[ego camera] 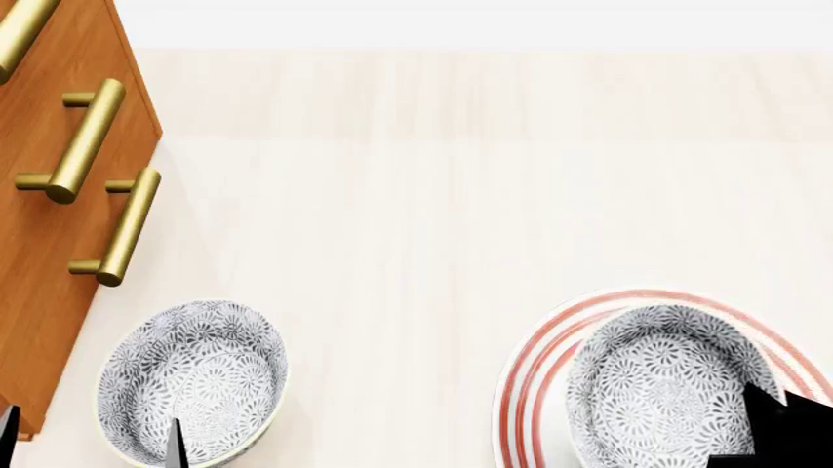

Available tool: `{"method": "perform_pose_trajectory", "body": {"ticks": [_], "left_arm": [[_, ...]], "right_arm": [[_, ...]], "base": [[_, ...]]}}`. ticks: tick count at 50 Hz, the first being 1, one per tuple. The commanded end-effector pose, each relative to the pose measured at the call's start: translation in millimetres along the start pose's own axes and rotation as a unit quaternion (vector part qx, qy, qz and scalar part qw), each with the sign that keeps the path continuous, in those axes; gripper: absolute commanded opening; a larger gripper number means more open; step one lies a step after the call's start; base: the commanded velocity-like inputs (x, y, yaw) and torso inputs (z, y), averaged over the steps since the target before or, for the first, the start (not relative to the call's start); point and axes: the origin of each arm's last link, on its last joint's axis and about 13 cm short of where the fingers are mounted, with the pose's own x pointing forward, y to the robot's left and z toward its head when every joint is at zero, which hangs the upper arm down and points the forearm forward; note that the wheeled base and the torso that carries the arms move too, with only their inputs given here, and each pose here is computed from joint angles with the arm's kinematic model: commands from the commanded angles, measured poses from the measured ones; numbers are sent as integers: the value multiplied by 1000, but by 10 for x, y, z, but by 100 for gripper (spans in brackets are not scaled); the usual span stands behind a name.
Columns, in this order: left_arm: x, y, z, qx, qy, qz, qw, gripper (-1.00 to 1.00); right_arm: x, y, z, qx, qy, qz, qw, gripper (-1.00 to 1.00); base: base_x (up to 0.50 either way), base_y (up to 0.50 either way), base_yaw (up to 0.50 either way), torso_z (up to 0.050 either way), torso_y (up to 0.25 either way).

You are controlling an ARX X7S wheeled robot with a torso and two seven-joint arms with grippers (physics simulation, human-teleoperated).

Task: Pick up the bowl and put it in the front on the plate.

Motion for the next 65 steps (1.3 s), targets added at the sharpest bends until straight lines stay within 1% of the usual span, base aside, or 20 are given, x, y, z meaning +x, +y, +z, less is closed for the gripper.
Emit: {"method": "perform_pose_trajectory", "body": {"ticks": [1, 20, 27, 28, 32, 38, 43, 47, 49, 50, 52, 54, 56, 57, 60, 61, 62, 63, 64, 65], "left_arm": [[2, 2, 0, 0, 1, 1, 1000, 100], [-6, -3, -3, 0, 2, -2, 1000, 100], [-12, -6, -6, -1, 2, -5, 1000, 100], [-13, -6, -5, -1, 2, -5, 1000, 100], [-16, -9, -4, -2, 3, -6, 1000, 100], [-18, -8, -1, -2, 3, -6, 1000, 100], [-27, -14, -3, -2, 2, -8, 1000, 100], [-29, -19, 2, -4, 2, -9, 1000, 100], [-29, -18, 1, -4, 2, -8, 1000, 100], [-29, -18, 1, -4, 2, -8, 1000, 100], [-26, -17, 5, -3, 1, -7, 1000, 100], [-23, -16, 12, -2, 0, -6, 1000, 100], [-15, -13, 18, -1, -1, -4, 1000, 100], [-5, -9, 28, 0, -3, -2, 1000, 100], [4, -5, 55, 0, -8, 0, 1000, 100], [13, 0, 65, 0, -10, 2, 1000, 100], [16, 2, 74, 0, -11, 3, 1000, 100], [20, 6, 73, 1, -13, 4, 1000, 100], [23, 8, 78, 1, -13, 5, 1000, 100], [34, 16, 89, 2, -16, 7, 1000, 100]], "right_arm": [[62, -5, -37, 9, -2, 3, 1000, -100], [156, -35, -196, 20, 20, -4, 1000, -100], [128, -50, -156, 16, 32, -20, 999, -100], [120, -51, -152, 12, 33, -24, 999, 100], [48, -50, -62, 7, 30, -25, 999, 100], [-100, -85, 21, -6, 32, -45, 998, 100], [-319, -104, 137, -28, 33, -64, 997, 100], [-571, -127, 353, -41, 12, -92, 995, 100], [-641, -143, 440, -44, -5, -105, 994, 100], [-641, -142, 441, -44, -5, -105, 994, 100], [-644, -173, 521, -32, -28, -115, 992, 100], [-642, -185, 541, -32, -39, -118, 992, 100], [-632, -173, 571, -26, -65, -109, 992, 100], [-625, -145, 617, -15, -89, -95, 991, 100], [-610, -91, 645, -8, -126, -77, 989, 100], [-592, -29, 597, -21, -150, -55, 987, 100], [-585, 10, 554, -23, -161, -36, 986, 100], [-580, 57, 479, -36, -170, -17, 985, 100], [-581, 75, 419, -47, -174, -13, 984, 100], [-595, 119, 281, -70, -188, -2, 980, 100]], "base": [[0, 0, 0, 0, 0], [0, 0, 0, 0, 0], [0, 0, 0, 0, 0], [0, 0, 0, 0, 0], [0, 0, 0, 0, 0], [0, 0, 0, 0, 0], [0, 0, 0, 0, 0], [0, 0, 0, 0, 0], [0, 0, 0, 0, 0], [0, 0, 0, 0, 0], [0, 0, 0, 0, 0], [0, 0, 0, 0, 0], [0, 0, 0, 0, 0], [0, 0, 0, 0, 0], [0, 0, 0, 0, 0], [0, 0, 0, 0, 0], [0, 0, 0, 0, 0], [0, 0, 0, 0, 0], [0, 0, 0, 0, 0], [0, 0, 0, 0, 0]]}}
